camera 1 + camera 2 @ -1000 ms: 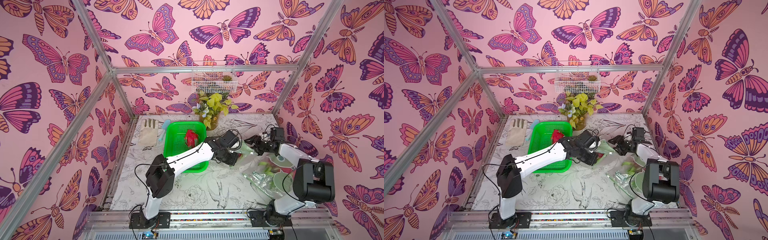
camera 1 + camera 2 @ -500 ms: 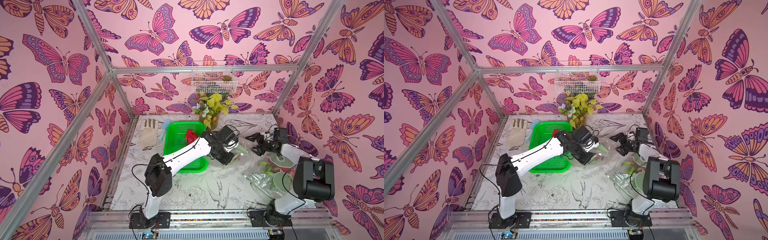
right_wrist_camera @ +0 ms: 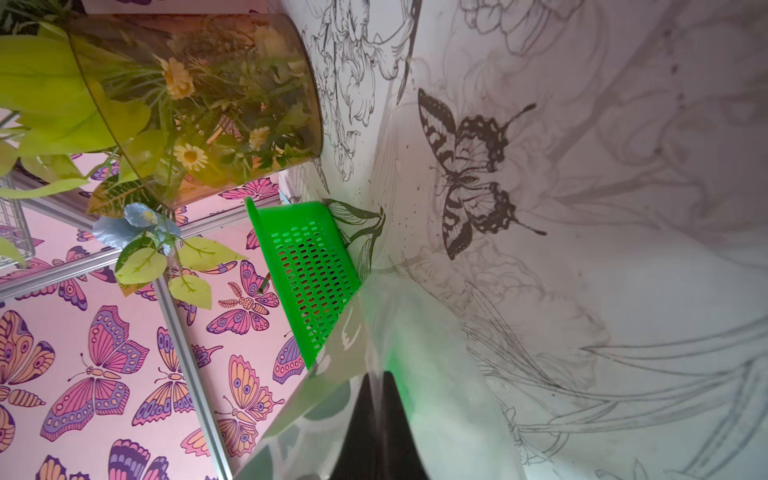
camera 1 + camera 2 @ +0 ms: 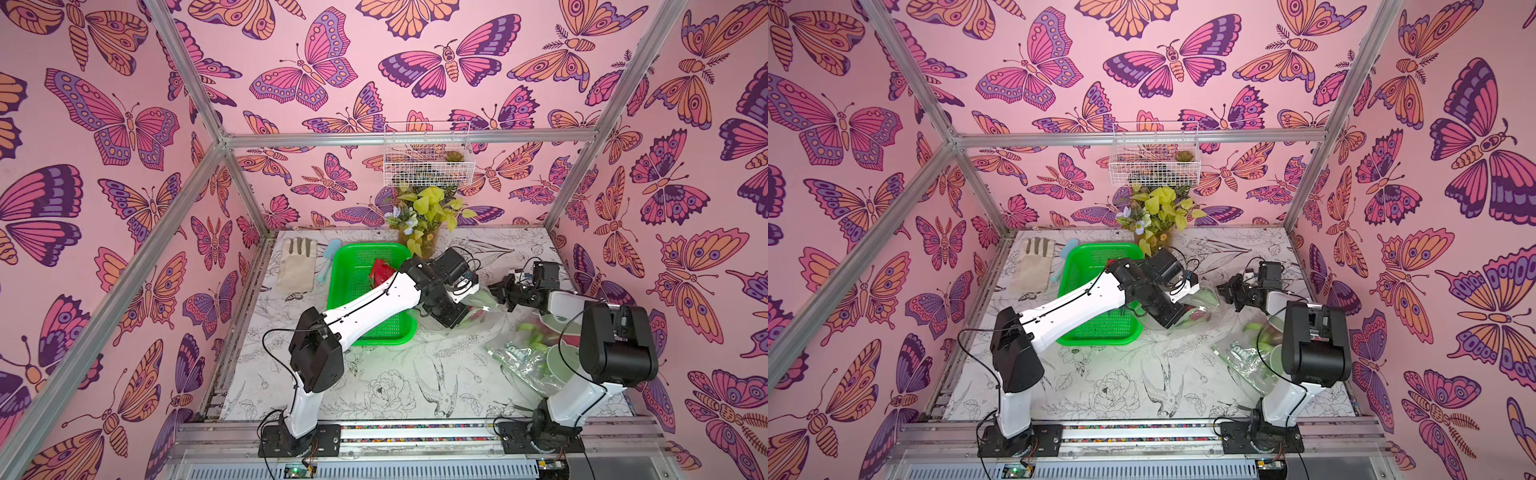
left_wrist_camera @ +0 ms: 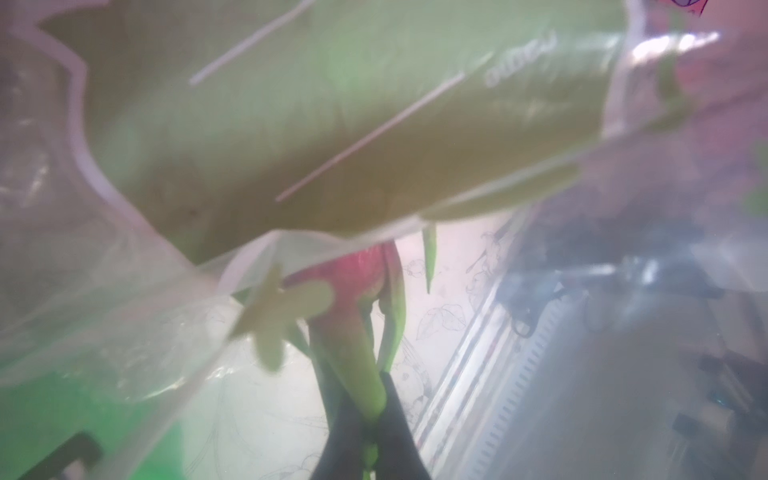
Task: Open the zip-top bag and take out the dragon fruit
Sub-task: Pick up the dragon fruit from the zipper food storage bag, then place the zipper food storage bag at the corner of the board.
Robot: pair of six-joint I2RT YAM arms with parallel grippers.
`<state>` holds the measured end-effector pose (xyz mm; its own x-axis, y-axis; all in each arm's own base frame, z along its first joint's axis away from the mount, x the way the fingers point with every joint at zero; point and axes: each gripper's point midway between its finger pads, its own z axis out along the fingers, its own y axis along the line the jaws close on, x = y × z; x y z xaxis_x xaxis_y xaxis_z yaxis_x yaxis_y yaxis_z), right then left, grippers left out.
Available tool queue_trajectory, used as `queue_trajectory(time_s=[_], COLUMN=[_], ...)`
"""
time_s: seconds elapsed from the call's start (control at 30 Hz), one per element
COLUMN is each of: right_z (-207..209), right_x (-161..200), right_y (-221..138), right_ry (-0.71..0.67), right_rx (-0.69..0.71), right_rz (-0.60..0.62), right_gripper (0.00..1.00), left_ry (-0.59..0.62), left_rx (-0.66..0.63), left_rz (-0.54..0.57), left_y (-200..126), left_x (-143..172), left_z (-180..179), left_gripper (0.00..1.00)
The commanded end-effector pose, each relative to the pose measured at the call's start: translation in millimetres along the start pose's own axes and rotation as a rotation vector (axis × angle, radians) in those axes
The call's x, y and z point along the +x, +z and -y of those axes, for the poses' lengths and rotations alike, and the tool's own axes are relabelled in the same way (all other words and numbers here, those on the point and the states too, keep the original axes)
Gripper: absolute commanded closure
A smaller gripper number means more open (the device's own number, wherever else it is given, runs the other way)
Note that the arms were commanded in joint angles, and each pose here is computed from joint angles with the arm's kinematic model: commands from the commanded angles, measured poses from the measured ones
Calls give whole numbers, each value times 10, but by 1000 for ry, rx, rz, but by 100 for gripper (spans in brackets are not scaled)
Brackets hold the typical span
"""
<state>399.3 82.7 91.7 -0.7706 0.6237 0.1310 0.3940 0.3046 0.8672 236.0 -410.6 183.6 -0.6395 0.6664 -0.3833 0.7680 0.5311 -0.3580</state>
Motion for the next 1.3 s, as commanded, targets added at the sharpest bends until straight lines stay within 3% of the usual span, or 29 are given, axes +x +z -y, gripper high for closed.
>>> queue_trajectory(time_s=[0.0, 0.3, 0.7, 1.07, 1.27], right_z=[-42, 15, -75, -69, -153], right_x=[-1, -454, -1049, -1305, -1377], right_y=[-17, -342, -614, -661, -662], right_ry=[-12, -30, -75, -91, -99], right_rx=[-11, 99, 219, 284, 263], right_rz=[5, 178, 352, 400, 412], right_gripper=[100, 100, 100, 100, 100], left_ry=[-13, -33, 44, -5, -168], left_rx=[-16, -51, -150, -297, -470], left_rz=[19, 11, 60, 155, 123], left_y=[-83, -521, -1502, -2050, -2053], left_x=[-75, -29, 96, 226, 375], left_z=[-72, -81, 10, -232, -793], left_gripper=[100, 100, 100, 100, 100])
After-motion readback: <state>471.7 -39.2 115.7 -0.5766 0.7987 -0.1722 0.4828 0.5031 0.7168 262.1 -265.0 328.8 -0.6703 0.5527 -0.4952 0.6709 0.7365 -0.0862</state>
